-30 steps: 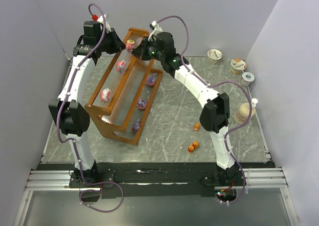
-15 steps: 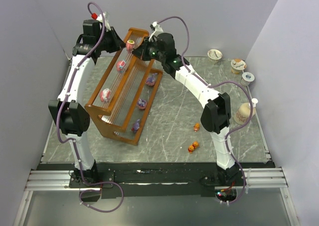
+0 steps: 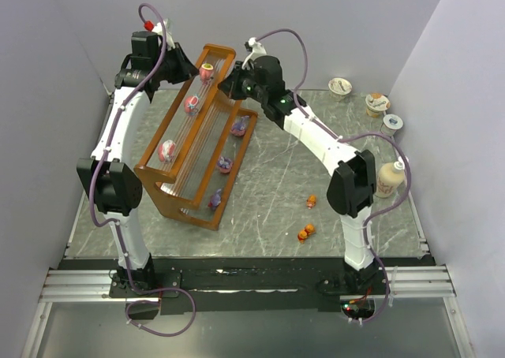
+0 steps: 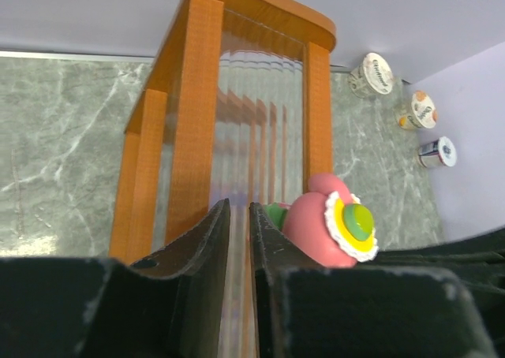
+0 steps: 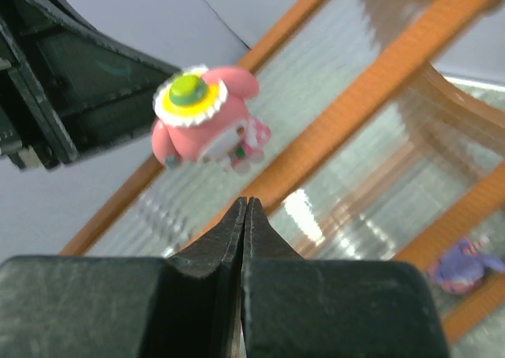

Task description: Place and organize the plastic toys onto the shelf

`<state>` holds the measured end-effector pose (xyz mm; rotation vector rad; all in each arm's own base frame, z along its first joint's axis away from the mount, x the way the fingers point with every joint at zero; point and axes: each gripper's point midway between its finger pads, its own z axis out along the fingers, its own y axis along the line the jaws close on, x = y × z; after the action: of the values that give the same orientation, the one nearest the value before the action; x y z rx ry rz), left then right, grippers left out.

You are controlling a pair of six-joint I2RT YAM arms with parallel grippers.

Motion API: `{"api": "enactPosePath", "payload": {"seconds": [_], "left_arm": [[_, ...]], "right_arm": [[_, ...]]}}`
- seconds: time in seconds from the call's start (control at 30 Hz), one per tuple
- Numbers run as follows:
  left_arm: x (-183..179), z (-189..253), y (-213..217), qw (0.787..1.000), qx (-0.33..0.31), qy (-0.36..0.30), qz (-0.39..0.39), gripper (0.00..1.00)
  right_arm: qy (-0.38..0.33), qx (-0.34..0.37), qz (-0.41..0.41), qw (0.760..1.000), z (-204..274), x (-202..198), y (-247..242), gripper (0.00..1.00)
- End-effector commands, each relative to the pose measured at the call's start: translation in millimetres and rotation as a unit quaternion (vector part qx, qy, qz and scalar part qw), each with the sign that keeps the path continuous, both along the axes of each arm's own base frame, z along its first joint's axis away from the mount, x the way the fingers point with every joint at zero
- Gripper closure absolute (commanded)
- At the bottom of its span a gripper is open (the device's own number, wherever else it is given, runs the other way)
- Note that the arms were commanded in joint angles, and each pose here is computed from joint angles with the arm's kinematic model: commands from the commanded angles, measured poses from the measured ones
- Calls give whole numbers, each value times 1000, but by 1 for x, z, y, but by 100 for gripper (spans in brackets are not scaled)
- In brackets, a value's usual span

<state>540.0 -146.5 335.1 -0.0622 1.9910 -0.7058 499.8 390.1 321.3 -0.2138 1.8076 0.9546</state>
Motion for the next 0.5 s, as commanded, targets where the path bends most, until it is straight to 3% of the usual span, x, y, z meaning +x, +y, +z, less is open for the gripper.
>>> {"api": "enactPosePath", "payload": {"seconds": [0.0, 0.03, 0.1, 0.2, 0.23, 0.33, 0.47], "left_arm": [[-7, 40, 12, 998, 15, -49, 20, 76], [-8, 41, 15, 998, 21, -51, 25, 75], [-12, 49, 23, 997, 31, -60, 41, 72], [-19, 57, 34, 995, 42, -68, 63, 67], [-21, 56, 38, 995, 44, -66, 68, 66], [-30, 67, 50, 992, 50, -74, 94, 58], [-47, 84, 68, 986, 50, -84, 132, 45]], "right_arm": [[14, -34, -27, 999, 3, -14, -29, 99], [13, -34, -32, 999, 11, -19, -34, 94], [36, -55, -55, 996, -1, -24, -49, 92], [65, -90, -89, 990, -13, -38, -76, 78], [62, -94, -110, 988, -5, -44, -89, 68], [100, -130, -171, 972, -27, -63, -129, 48], [197, -182, -238, 934, -83, -105, -181, 34]]}}
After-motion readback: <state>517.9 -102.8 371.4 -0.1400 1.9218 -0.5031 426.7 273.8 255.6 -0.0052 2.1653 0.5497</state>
